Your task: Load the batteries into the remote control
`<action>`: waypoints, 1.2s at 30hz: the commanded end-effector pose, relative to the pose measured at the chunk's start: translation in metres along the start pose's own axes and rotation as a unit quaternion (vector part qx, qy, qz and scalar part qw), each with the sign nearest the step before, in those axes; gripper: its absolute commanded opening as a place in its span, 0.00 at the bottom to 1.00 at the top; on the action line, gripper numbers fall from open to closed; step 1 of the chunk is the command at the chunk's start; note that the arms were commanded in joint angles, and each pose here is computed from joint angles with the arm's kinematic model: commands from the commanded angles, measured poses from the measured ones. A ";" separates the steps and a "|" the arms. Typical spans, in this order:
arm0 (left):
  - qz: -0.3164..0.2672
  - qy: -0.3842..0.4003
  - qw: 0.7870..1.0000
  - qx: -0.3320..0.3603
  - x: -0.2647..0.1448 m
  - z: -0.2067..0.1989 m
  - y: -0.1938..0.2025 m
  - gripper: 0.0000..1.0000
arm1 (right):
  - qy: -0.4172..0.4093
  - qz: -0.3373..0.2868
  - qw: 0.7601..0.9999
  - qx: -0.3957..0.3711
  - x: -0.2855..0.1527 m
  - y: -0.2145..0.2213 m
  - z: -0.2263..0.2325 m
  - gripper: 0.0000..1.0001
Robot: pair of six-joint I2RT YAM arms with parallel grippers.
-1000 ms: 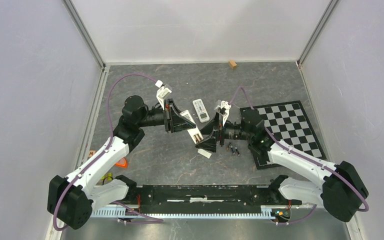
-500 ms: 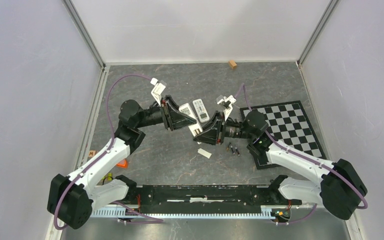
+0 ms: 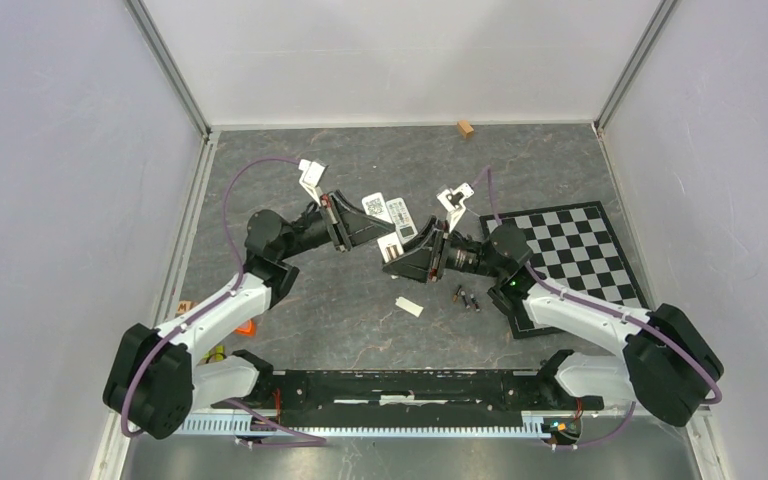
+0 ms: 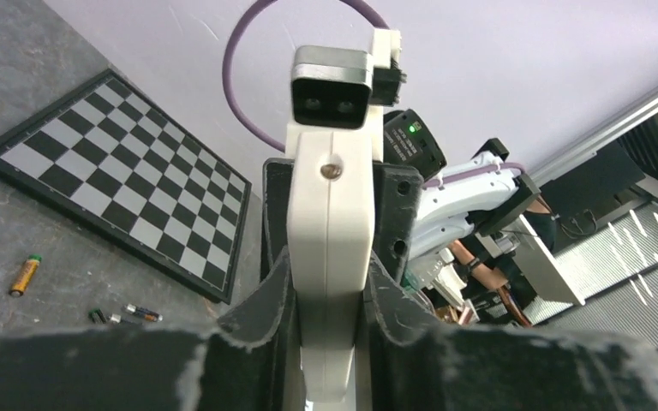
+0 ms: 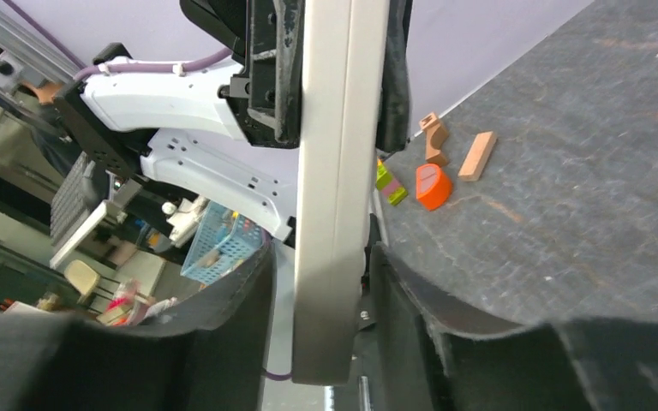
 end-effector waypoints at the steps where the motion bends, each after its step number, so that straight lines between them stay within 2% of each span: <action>1: -0.024 -0.012 0.999 0.018 0.004 0.002 -0.010 0.02 | 0.008 -0.015 0.999 -0.029 0.001 -0.010 0.003 0.65; 2: -0.024 -0.031 0.999 0.023 0.003 0.008 -0.011 0.02 | 0.030 -0.012 0.999 -0.041 0.000 -0.010 -0.003 0.76; 4: -0.023 -0.092 0.995 0.037 0.001 0.026 -0.011 0.02 | 0.085 -0.012 0.994 -0.064 -0.007 -0.014 -0.016 0.87; 7: -0.020 -0.232 0.970 0.064 -0.015 0.063 -0.014 0.02 | 0.204 -0.006 0.975 -0.089 -0.027 -0.020 -0.047 0.90; 10: -0.001 -0.331 0.939 0.093 -0.036 0.086 -0.014 0.02 | 0.335 -0.003 0.937 -0.098 -0.055 -0.025 -0.078 0.86; 12: 0.007 -0.371 0.923 0.106 -0.046 0.093 -0.014 0.02 | 0.435 0.008 0.896 -0.093 -0.081 -0.020 -0.103 0.78; 16: 0.012 -0.379 0.918 0.118 -0.053 0.092 -0.012 0.02 | 0.576 0.018 0.812 -0.087 -0.123 -0.014 -0.138 0.63; 18: 0.011 -0.370 0.921 0.123 -0.053 0.089 -0.012 0.02 | 0.608 0.026 0.789 -0.087 -0.131 -0.011 -0.149 0.60; 21: 0.011 -0.365 0.922 0.127 -0.054 0.085 -0.010 0.02 | 0.632 0.047 0.769 -0.081 -0.135 -0.007 -0.163 0.58; 27: 0.012 -0.345 0.931 0.121 -0.050 0.084 -0.006 0.02 | 0.658 0.065 0.748 -0.059 -0.135 -0.002 -0.190 0.55; 28: 0.011 -0.342 0.932 0.119 -0.049 0.085 -0.005 0.02 | 0.662 0.062 0.745 -0.052 -0.135 -0.002 -0.195 0.56; 32: 0.013 -0.337 0.935 0.110 -0.048 0.087 -0.002 0.02 | 0.677 0.041 0.735 -0.010 -0.130 0.002 -0.212 0.74; 36: 0.010 -0.342 0.932 0.115 -0.051 0.088 -0.001 0.02 | 0.688 0.026 0.724 0.040 -0.127 0.014 -0.225 0.75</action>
Point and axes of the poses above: each gripper's point midway between its finger pads, its own x axis out along the fingers, its own z axis along the line the jaws close on, y = z × x, the point moved 3 cm from there along -x, back along the fingers, and after that the axes turned 4 degrees about x, right-handed, at the moved point
